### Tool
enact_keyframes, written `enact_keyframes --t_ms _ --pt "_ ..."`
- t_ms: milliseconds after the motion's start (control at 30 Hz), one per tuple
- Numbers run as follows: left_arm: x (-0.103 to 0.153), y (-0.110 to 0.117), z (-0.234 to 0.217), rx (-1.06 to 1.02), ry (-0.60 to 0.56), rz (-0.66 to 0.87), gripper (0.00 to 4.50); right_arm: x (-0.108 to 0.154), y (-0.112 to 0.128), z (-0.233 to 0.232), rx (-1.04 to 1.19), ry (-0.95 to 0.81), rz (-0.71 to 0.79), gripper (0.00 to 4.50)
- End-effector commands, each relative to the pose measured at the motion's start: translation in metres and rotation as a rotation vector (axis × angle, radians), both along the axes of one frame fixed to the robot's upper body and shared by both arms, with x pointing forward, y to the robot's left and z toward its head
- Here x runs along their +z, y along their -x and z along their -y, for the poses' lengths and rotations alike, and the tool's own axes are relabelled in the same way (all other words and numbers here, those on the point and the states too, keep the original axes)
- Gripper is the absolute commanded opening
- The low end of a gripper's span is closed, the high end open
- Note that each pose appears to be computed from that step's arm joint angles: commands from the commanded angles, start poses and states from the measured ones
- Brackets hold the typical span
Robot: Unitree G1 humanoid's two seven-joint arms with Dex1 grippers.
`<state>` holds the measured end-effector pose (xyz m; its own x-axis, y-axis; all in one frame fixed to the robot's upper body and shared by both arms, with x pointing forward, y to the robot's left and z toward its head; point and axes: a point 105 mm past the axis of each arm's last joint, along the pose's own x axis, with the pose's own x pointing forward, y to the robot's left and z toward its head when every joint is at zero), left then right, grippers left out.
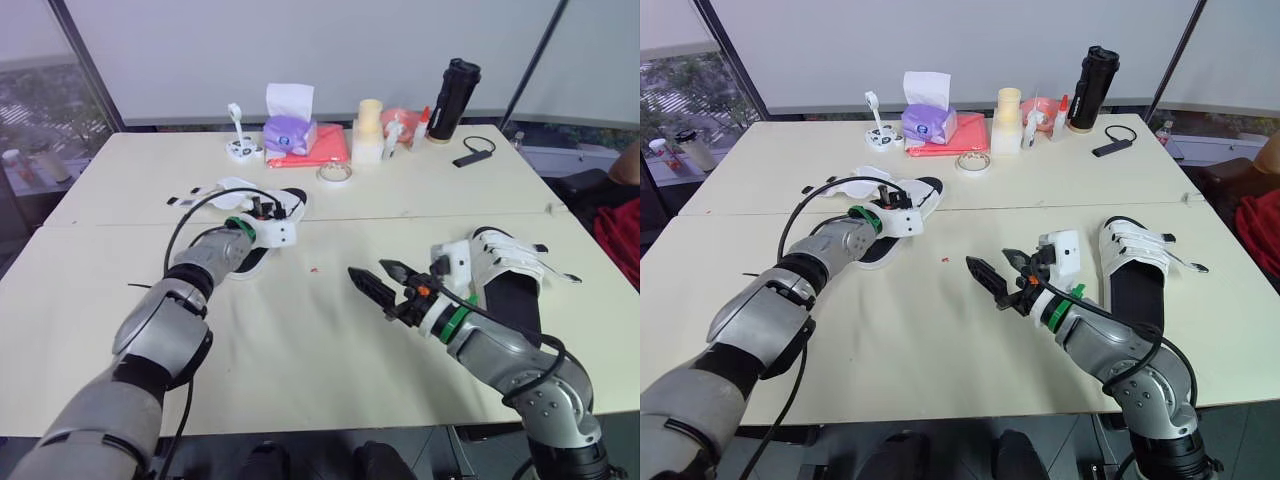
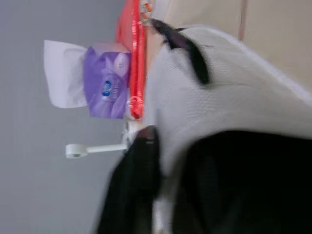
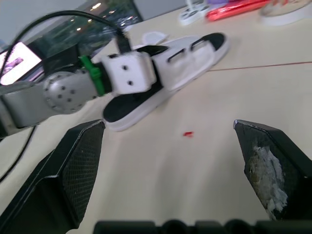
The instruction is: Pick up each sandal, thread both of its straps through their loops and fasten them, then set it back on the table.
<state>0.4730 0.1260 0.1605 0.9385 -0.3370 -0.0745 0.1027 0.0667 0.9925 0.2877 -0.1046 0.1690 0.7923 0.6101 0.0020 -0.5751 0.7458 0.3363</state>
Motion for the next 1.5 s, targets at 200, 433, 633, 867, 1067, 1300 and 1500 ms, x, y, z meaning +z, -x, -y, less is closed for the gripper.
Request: enact_keyframes --t_ms 200,433,633,867,1067,1300,1500 --pt "0.019 0.003 0.007 -0.099 -0.069 0.085 0.02 0.016 0.003 0.014 -0.018 -0.004 0.075 4.50" --pt "0.035 0.063 0.052 -0.776 -0.464 0.429 0.02 0.010 0.003 0.064 -0.008 0.134 0.049 4.50" --pt "0.029 0.092 0.058 -1.040 -0.491 0.524 0.02 0.014 0.001 0.079 0.007 0.186 0.054 4.50" --pt "-0.006 0.120 0.066 -1.204 -0.380 0.481 0.02 0.014 0.019 0.079 0.067 0.181 0.028 4.50" --pt "-0.010 0.127 0.065 -1.225 -0.337 0.471 0.02 0.014 0.023 0.078 0.078 0.175 0.009 4.50" --pt "-0.019 0.129 0.067 -1.195 -0.299 0.411 0.67 0.011 0.020 0.074 0.104 0.183 -0.009 4.50" --pt "-0.022 0.126 0.063 -1.143 -0.301 0.378 3.42 0.011 0.018 0.071 0.114 0.185 -0.006 4.50"
